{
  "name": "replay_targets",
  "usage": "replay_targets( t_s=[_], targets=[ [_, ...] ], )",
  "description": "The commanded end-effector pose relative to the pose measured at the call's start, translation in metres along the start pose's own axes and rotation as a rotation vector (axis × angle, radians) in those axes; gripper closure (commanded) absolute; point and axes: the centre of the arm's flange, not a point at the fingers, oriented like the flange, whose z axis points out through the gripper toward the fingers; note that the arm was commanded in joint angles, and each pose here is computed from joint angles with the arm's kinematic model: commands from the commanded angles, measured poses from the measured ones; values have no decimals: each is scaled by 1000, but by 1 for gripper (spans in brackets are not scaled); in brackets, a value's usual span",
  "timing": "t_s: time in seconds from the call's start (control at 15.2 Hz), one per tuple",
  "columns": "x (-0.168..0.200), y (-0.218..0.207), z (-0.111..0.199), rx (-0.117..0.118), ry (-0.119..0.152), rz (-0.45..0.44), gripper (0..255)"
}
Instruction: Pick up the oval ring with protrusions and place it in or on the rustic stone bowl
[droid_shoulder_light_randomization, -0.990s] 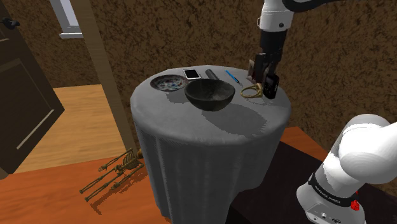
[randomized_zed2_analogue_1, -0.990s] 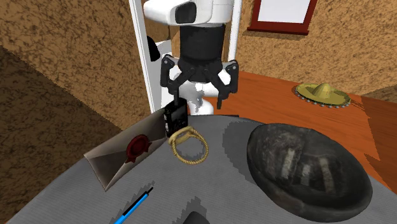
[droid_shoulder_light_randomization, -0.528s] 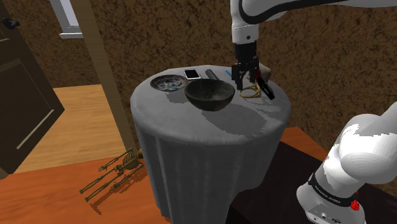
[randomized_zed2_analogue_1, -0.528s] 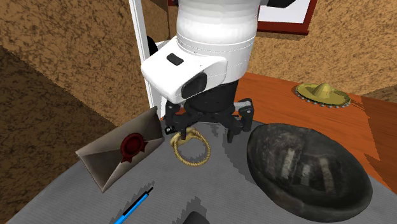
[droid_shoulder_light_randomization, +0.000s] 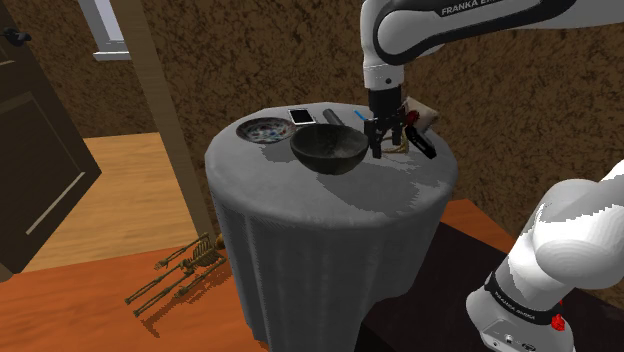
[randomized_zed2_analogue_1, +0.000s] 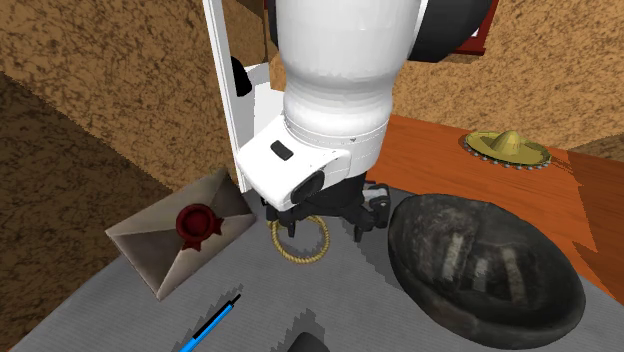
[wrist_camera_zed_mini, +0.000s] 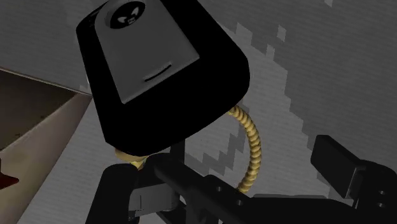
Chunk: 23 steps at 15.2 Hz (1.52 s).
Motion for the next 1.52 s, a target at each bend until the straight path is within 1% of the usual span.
replay_targets(
  t_s=[0.0,0.33,0.4,0.99,1.45],
  targets=[
    [0,0,2,0,0,0,0],
    [0,0,2,0,0,0,0],
    [0,0,2,0,0,0,255],
    [0,0,2,0,0,0,255],
    [-9,1,-34,0,0,0,255]
  ],
)
